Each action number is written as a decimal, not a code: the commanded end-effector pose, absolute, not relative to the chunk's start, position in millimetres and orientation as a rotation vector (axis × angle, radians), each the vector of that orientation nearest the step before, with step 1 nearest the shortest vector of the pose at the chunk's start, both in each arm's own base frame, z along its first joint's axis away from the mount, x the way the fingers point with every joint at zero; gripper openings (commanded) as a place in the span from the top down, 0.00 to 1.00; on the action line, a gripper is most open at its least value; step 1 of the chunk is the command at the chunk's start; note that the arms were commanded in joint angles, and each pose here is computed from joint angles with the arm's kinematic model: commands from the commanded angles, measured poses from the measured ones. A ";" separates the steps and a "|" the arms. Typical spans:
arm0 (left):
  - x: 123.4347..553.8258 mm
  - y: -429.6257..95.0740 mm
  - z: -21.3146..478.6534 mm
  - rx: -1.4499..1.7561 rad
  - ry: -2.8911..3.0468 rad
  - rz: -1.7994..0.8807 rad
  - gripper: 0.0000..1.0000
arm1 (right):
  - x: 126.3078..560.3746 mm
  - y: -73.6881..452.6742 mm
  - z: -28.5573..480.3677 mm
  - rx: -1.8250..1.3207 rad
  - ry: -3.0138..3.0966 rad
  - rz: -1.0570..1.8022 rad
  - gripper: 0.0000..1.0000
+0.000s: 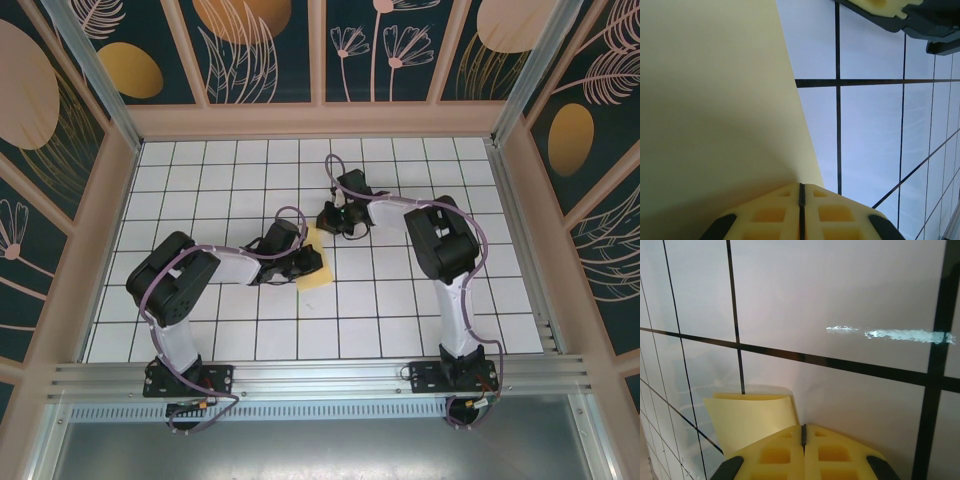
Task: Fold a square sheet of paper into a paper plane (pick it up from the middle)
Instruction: First fold in half a square sheet of paper at the center of the table.
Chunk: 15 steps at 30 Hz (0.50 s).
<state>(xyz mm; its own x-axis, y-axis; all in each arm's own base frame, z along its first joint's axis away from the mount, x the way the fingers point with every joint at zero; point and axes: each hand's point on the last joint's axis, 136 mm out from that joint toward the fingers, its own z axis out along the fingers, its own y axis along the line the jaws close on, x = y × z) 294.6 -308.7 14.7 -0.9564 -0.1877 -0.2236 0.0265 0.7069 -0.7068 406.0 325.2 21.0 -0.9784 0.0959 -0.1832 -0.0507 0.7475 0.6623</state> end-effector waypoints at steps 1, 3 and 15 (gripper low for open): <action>255.4 -284.2 -23.3 -0.150 2.839 -0.954 0.88 | 453.2 311.6 22.4 0.102 2.624 0.923 0.96; 261.6 -287.9 -8.8 -0.128 2.802 -0.970 0.87 | 457.0 312.2 42.2 0.088 2.586 0.925 0.95; 303.6 -251.7 71.9 -0.211 2.558 -0.858 0.63 | 397.7 296.4 75.4 -0.086 2.558 0.721 0.84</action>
